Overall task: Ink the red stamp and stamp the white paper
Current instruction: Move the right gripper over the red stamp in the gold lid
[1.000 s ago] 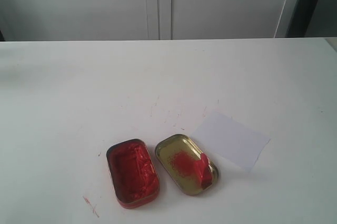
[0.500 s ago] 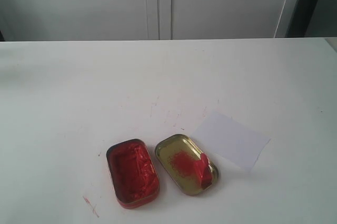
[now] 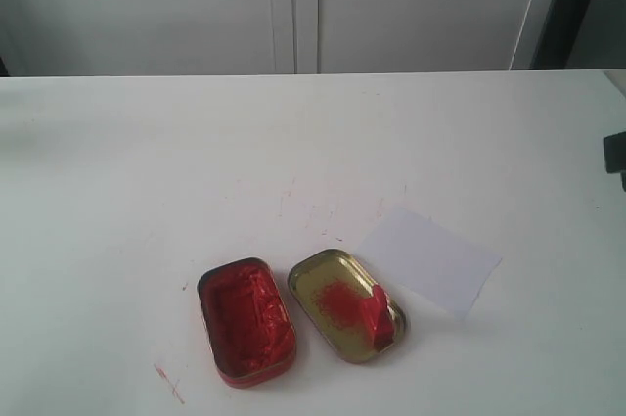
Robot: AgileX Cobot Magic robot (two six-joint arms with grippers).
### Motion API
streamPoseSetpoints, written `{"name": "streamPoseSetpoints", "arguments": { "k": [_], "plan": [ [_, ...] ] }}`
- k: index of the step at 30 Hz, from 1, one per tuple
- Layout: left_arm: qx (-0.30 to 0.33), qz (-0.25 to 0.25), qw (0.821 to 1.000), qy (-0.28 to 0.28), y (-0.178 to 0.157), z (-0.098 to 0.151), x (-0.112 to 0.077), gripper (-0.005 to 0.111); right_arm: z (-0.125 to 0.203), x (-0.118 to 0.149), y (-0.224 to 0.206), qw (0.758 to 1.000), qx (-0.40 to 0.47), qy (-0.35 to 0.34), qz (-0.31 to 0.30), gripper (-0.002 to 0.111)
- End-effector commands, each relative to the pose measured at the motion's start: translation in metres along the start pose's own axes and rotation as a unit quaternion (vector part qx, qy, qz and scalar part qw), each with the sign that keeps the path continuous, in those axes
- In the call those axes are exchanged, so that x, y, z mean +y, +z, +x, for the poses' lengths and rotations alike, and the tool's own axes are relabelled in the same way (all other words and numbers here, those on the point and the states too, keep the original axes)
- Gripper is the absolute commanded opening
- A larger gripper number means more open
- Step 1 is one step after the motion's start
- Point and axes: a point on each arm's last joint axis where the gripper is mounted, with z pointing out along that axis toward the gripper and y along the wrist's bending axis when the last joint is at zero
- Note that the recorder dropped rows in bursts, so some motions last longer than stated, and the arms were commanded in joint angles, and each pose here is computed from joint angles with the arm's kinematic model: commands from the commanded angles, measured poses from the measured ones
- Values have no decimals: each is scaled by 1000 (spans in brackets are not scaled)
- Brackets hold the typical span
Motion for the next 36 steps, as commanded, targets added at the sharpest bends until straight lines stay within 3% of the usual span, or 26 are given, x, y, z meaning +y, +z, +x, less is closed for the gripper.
{"name": "streamPoseSetpoints", "arguments": {
  "k": [1, 10, 20, 36],
  "plan": [
    [3, 3, 1000, -1, 1, 3, -1, 0, -11, 0, 7, 1000, 27, -7, -6, 0],
    [3, 3, 1000, -1, 1, 3, -1, 0, -30, 12, 29, 997, 65, -23, -44, 0],
    [3, 3, 1000, -1, 1, 3, -1, 0, -44, 55, 66, 983, 127, -85, -97, 0],
    [3, 3, 1000, -1, 1, 3, -1, 0, -30, 127, 117, 958, 218, -137, -125, 0]
  ]
}}
